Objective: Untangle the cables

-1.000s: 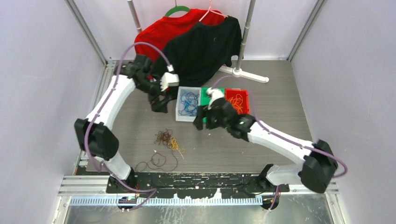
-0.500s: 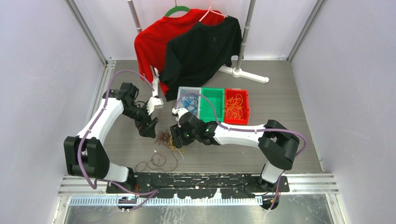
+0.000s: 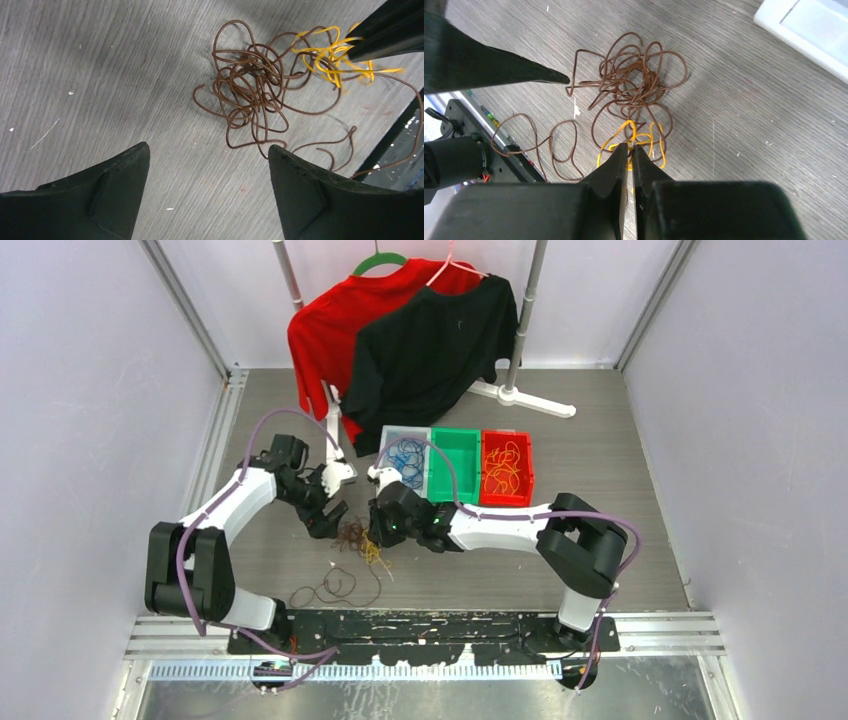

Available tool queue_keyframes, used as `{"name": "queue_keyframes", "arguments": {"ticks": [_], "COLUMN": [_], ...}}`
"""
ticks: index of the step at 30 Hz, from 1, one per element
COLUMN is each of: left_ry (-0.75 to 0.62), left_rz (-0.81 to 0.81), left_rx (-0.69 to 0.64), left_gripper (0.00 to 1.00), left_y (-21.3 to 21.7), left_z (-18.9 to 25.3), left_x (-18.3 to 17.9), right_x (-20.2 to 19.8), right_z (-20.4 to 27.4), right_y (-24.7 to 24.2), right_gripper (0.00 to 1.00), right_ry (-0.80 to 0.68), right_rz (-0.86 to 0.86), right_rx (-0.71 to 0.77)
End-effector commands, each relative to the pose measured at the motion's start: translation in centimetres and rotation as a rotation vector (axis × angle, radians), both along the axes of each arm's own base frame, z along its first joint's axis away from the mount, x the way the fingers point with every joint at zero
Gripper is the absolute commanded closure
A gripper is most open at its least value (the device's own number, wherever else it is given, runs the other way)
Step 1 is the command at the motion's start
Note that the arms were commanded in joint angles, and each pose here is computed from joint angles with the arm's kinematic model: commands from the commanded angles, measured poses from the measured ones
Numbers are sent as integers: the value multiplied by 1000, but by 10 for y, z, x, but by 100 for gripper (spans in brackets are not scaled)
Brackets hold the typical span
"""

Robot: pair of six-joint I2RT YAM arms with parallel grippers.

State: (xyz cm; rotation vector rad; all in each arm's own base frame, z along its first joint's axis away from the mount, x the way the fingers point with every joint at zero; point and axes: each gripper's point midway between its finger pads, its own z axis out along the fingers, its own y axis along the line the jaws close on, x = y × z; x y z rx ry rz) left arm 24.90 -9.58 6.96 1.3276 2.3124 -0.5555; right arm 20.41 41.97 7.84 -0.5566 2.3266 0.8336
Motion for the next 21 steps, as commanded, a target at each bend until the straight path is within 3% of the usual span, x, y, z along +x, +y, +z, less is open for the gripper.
{"name": "queue_keyframes", "arguments": {"ticks": [1, 6, 12, 21], "left_ry": [-92, -141, -248, -341], "left_rz": [1, 0, 44, 58], "left_rx": [30, 65, 144, 214], "left_gripper": [16, 32, 58, 60], "left_y": [-6, -13, -4, 11], "left_z": [-9, -22, -28, -20], "left_x": [23, 30, 57, 69], "right_x": [13, 19, 19, 10], "right_z": [33, 41, 47, 74], "right_y": [-6, -28, -48, -64], "right_gripper": [89, 94, 95, 95], "right_ry": [-72, -110, -130, -109], "right_rz": [-86, -142, -179, -149], "right_rx": [72, 54, 51, 124]}}
